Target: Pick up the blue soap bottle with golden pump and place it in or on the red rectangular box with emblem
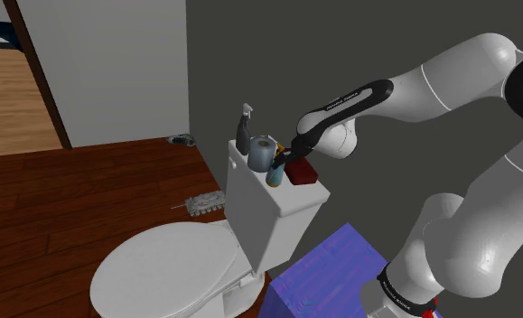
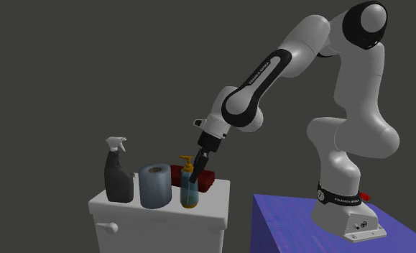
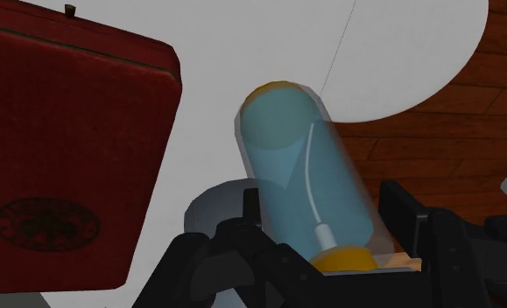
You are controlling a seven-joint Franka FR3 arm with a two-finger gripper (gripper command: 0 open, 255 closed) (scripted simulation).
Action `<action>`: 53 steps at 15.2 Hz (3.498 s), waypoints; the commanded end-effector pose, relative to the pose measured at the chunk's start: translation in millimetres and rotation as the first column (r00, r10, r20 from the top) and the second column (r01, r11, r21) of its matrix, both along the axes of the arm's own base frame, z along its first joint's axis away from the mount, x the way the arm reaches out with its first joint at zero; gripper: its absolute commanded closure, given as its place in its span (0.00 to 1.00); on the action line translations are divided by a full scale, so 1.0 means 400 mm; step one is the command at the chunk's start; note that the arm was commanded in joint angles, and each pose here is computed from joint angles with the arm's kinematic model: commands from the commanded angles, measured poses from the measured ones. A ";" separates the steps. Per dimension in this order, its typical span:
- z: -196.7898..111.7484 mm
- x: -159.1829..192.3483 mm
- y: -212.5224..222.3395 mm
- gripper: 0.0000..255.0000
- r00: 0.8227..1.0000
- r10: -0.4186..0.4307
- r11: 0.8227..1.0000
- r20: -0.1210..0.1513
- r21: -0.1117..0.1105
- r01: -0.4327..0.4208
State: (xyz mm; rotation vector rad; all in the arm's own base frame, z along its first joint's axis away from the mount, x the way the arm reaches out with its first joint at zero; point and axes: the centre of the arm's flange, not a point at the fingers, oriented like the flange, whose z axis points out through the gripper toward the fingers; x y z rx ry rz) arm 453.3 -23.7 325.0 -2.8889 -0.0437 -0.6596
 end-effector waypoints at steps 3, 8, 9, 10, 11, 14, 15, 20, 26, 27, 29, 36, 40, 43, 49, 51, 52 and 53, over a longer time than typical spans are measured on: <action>0.000 0.000 0.000 1.00 1.000 0.000 1.000 0.000 0.000 0.000; 0.052 0.000 0.000 1.00 1.000 0.000 1.000 0.000 0.000 0.000; 0.066 0.000 0.000 1.00 1.000 0.000 1.000 0.000 0.000 0.000; 0.079 0.000 0.000 1.00 1.000 0.000 1.000 0.000 0.000 0.000; 0.092 0.000 0.000 1.00 1.000 0.000 1.000 0.000 0.000 0.000; 0.132 0.000 0.000 1.00 1.000 0.000 1.000 0.000 0.000 0.000; 0.145 0.000 0.000 1.00 1.000 0.000 1.000 0.000 0.000 0.000; 0.211 0.000 0.000 1.00 1.000 0.000 1.000 0.000 0.000 0.000; 0.290 0.000 0.000 1.00 1.000 0.000 1.000 0.000 0.000 0.000; 0.303 0.000 0.000 1.00 1.000 0.000 1.000 0.000 0.000 0.000; 0.308 0.005 -0.032 1.00 1.000 0.000 1.000 0.000 0.000 0.000; 0.333 0.037 -0.259 1.00 1.000 0.000 1.000 0.000 0.000 0.000; 0.348 0.056 -0.398 1.00 1.000 0.000 1.000 0.000 0.000 0.000; 0.309 0.056 -0.398 1.00 1.000 0.000 1.000 0.000 0.000 0.000; 0.230 0.056 -0.398 1.00 1.000 0.000 1.000 0.000 0.000 0.000; 0.203 0.056 -0.398 1.00 1.000 0.000 1.000 0.000 0.000 0.000; 0.190 0.056 -0.398 1.00 1.000 0.000 1.000 0.000 0.000 0.000; 0.177 0.056 -0.398 1.00 1.000 0.000 1.000 0.000 0.000 0.000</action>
